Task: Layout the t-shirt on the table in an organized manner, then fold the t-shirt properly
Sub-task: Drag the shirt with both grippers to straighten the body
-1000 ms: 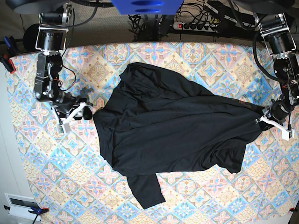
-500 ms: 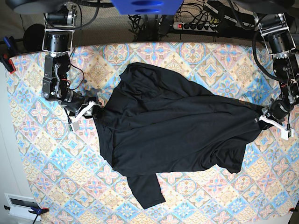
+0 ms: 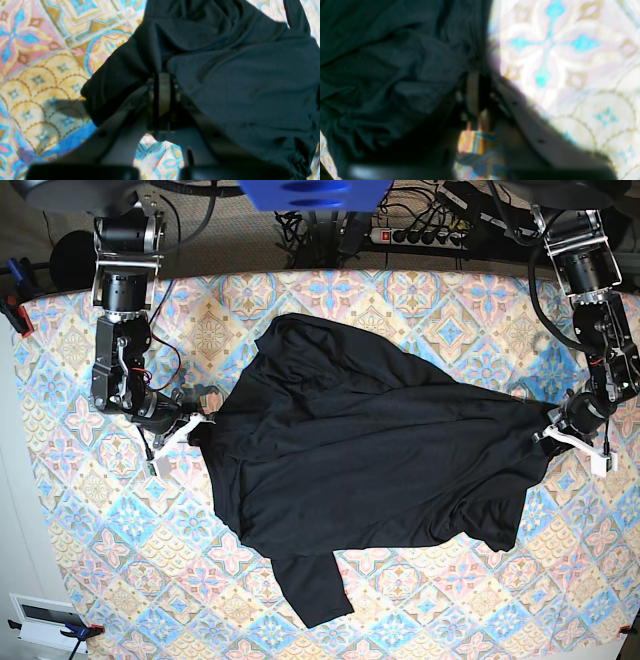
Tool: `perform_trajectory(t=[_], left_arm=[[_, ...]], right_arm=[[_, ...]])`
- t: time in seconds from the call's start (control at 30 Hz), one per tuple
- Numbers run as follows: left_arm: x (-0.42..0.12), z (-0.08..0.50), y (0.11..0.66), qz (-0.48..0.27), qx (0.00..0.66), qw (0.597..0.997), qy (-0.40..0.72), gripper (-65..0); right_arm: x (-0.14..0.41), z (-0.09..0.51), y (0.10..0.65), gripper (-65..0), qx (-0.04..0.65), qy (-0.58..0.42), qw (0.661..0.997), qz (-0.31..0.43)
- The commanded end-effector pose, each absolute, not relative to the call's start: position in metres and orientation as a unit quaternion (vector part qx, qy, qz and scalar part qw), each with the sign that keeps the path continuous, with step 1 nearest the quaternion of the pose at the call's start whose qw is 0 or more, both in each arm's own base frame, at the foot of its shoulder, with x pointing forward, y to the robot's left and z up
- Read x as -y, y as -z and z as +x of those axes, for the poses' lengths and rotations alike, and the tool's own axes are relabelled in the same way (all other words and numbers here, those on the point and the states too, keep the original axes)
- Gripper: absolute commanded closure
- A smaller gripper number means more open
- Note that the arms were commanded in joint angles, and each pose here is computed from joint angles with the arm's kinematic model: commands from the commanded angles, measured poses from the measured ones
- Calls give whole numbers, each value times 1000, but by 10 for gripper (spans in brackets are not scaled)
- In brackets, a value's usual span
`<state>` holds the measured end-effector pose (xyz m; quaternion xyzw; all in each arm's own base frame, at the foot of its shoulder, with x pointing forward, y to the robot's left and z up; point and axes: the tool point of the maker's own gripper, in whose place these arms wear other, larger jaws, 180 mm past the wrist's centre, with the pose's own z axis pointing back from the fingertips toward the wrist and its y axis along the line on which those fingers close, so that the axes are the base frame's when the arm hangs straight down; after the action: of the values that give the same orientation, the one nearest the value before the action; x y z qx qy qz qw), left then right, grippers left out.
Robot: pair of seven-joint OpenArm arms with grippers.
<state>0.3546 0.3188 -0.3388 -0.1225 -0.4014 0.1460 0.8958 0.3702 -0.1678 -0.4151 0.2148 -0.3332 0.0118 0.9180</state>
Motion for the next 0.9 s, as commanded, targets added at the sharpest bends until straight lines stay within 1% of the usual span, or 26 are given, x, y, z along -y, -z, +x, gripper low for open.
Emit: perform_trajectory(t=[0.0,0.03,0.1,0.17,0.23,0.3,0.47,0.53,0.63,0.77,0.87], left_arm=[[-319,365,322,-123,425,887,-134,0],[-313,366,325,-127,422,888,-129,0],[-302,368,330,-130,417,892,-114,0],[-292,373,331,-133,427,889,-100,0],[-278,375,337,-133,428,890,-81,0],[-270,376,345,-114,424,897,-53,0],[-247,376,364,-85,416,905,-16,-9],[-237,376,372,-79,412,908,-11,-47],[-222,374,380,-77,405,911,-5,-131],[-211,382,378,-81,407,910,3,-228],[-208,387,392,-86,390,917,2,-273]], right_arm=[[172,385,397,-5,362,-15,907,214],[179,386,395,-7,365,-10,907,211],[216,390,384,0,385,23,903,188],[245,390,377,0,398,51,899,174],[274,384,381,0,395,82,901,160],[309,374,388,0,385,115,905,141],[389,356,385,0,398,161,899,79],[410,362,375,0,417,174,890,64],[423,381,359,0,438,186,877,58],[440,386,350,0,446,159,881,4],[446,383,353,0,434,138,890,-27]])
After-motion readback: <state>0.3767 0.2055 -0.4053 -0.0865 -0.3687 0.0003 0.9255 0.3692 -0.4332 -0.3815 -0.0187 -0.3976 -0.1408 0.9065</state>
